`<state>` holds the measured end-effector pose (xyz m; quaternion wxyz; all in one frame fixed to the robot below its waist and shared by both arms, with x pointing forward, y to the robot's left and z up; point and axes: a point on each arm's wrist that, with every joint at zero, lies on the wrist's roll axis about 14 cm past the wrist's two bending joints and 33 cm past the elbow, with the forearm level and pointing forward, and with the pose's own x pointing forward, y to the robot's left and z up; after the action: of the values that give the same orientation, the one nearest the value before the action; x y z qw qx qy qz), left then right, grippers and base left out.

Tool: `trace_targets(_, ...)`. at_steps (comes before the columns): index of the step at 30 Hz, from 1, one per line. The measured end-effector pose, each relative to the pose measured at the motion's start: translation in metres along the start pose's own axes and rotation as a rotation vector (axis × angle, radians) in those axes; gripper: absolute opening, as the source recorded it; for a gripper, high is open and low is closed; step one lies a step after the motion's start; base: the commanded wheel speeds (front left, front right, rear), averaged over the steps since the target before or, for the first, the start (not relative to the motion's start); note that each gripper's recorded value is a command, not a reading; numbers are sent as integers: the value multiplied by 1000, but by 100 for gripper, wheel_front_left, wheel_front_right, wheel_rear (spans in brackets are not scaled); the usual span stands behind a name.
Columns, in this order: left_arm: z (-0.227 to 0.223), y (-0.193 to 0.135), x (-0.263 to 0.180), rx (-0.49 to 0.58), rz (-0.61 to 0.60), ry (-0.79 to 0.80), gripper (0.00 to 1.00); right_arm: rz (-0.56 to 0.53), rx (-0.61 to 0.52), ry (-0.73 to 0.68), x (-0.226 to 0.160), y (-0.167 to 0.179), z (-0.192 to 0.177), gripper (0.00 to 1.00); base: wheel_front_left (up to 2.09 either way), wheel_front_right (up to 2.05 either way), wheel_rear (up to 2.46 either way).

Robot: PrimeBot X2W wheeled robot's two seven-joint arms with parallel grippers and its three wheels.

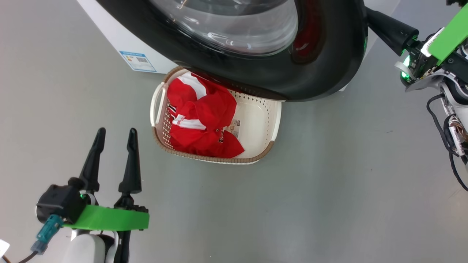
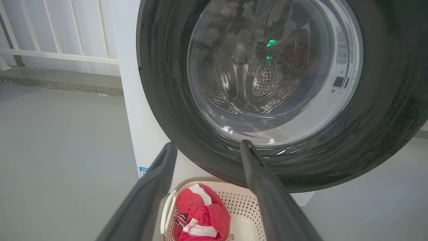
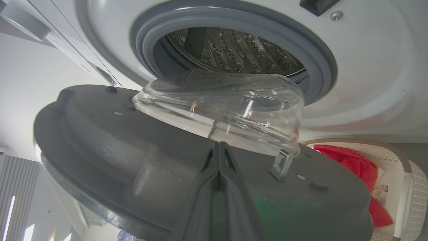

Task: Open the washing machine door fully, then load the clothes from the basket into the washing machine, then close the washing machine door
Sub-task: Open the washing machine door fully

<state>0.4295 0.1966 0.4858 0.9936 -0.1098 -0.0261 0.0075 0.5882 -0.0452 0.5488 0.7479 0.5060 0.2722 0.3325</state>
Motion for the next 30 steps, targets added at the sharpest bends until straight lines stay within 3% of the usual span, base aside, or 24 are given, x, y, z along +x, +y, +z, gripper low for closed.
trace_targets(11, 10, -1, -5, -2, 1, -24, 100, 5, -3, 84, -10, 9, -23, 0, 0, 0, 0)
trace_targets(30, 31, 14, -39, 7, 55, -61, 100, 83, 53, 282, -24, 34, -122, 0, 0, 0, 0)
